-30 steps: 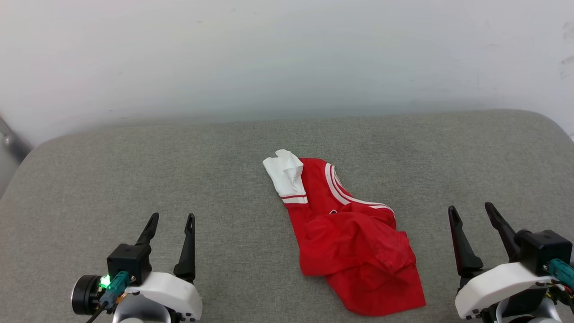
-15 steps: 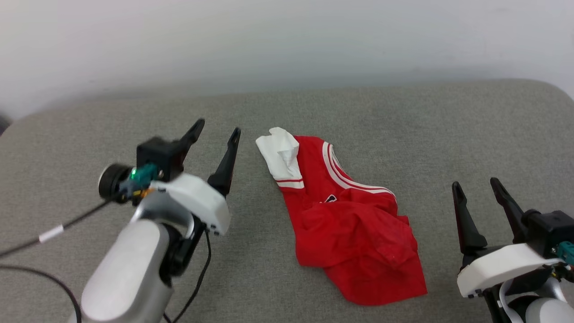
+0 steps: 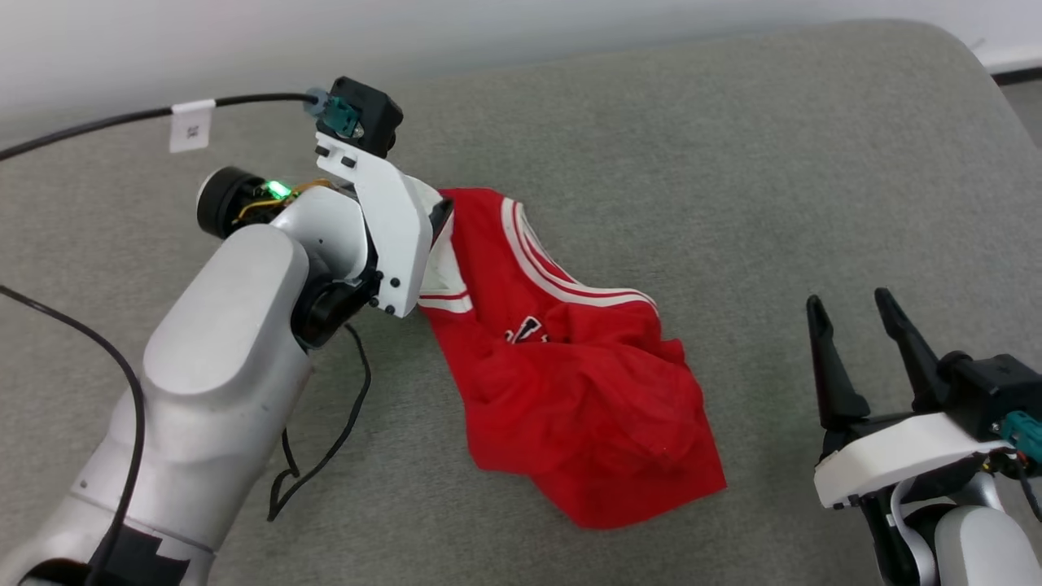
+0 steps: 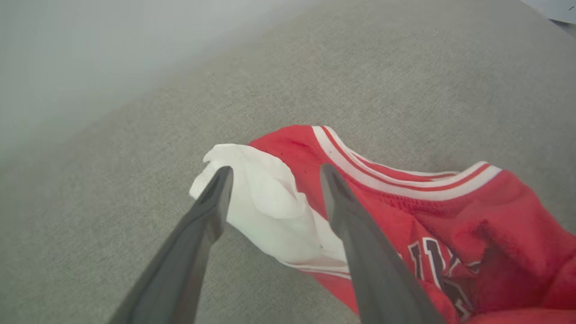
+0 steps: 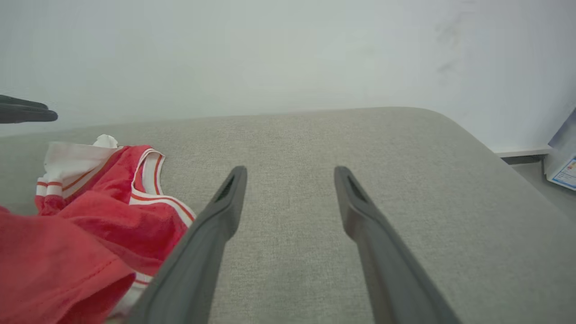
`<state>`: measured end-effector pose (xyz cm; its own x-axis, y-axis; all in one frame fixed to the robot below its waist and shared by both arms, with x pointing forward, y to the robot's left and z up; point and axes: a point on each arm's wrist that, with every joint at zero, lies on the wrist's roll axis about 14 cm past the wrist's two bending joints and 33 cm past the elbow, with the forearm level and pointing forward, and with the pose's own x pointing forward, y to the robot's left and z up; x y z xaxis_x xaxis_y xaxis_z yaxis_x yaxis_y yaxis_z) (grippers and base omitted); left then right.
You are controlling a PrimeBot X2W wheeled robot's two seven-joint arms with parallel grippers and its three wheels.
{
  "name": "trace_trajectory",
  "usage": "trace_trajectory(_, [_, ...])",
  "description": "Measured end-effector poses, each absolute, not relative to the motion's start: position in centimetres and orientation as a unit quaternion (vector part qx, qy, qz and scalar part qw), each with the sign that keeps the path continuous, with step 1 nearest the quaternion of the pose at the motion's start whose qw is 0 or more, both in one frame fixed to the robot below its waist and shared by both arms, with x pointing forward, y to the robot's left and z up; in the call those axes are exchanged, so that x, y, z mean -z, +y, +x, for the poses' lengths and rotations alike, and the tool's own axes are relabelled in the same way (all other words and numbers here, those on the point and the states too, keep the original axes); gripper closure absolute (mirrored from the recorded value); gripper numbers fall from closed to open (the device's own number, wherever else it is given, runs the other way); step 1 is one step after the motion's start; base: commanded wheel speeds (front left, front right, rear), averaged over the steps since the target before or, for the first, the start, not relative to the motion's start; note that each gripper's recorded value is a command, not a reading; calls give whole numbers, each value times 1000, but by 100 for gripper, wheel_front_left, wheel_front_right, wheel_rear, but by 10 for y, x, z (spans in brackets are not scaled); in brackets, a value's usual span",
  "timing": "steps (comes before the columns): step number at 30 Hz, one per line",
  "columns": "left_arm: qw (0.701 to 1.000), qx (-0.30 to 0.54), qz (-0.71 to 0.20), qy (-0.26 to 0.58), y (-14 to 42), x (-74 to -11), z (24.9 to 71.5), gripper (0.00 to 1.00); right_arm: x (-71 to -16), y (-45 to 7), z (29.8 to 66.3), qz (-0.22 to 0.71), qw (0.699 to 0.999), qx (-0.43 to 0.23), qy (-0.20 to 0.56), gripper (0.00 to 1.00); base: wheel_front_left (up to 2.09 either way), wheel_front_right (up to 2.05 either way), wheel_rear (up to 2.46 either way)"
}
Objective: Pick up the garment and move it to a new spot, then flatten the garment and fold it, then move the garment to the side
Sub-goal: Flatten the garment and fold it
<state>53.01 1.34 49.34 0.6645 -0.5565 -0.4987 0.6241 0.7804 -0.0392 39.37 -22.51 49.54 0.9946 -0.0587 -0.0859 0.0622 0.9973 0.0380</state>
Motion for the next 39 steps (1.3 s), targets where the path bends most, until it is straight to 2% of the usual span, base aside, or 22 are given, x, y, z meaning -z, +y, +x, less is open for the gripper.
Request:
trace_trajectory(7, [833,343,113,420,11,-419,507,0,-484,-244,387,24,996,60,54,0,0,0,0])
trace_trajectory(9, [820,337,116,447,18,-406,504,0,-481,-248,384,24,996,66,58,0,0,0,0])
trace_trajectory(10, [817,334,116,455,20,-403,504,51,-480,-249,383,23,996,68,58,0,0,0,0])
trace_trajectory(11, [815,333,115,459,21,-401,504,82,-479,-250,383,23,996,70,59,0,0,0,0])
trace_trajectory(12, [816,334,115,457,20,-401,505,100,-479,-251,382,23,995,71,60,0,0,0,0])
trace_trajectory(16, [834,333,109,427,19,-410,516,100,-478,-252,384,23,995,73,59,0,0,0,0])
trace_trajectory(22, [893,313,78,315,31,-461,548,100,-483,-247,392,18,996,64,51,0,0,0,0])
trace_trajectory(27, [938,248,23,240,76,-490,551,100,-494,-239,397,16,998,49,39,0,0,0,0])
trace_trajectory(34, [963,112,-56,240,164,-454,485,100,-503,-222,398,18,999,25,34,0,0,0,0])
trace_trajectory(39, [948,31,-122,291,196,-403,405,100,-509,-210,399,18,999,8,30,0,0,0,0])
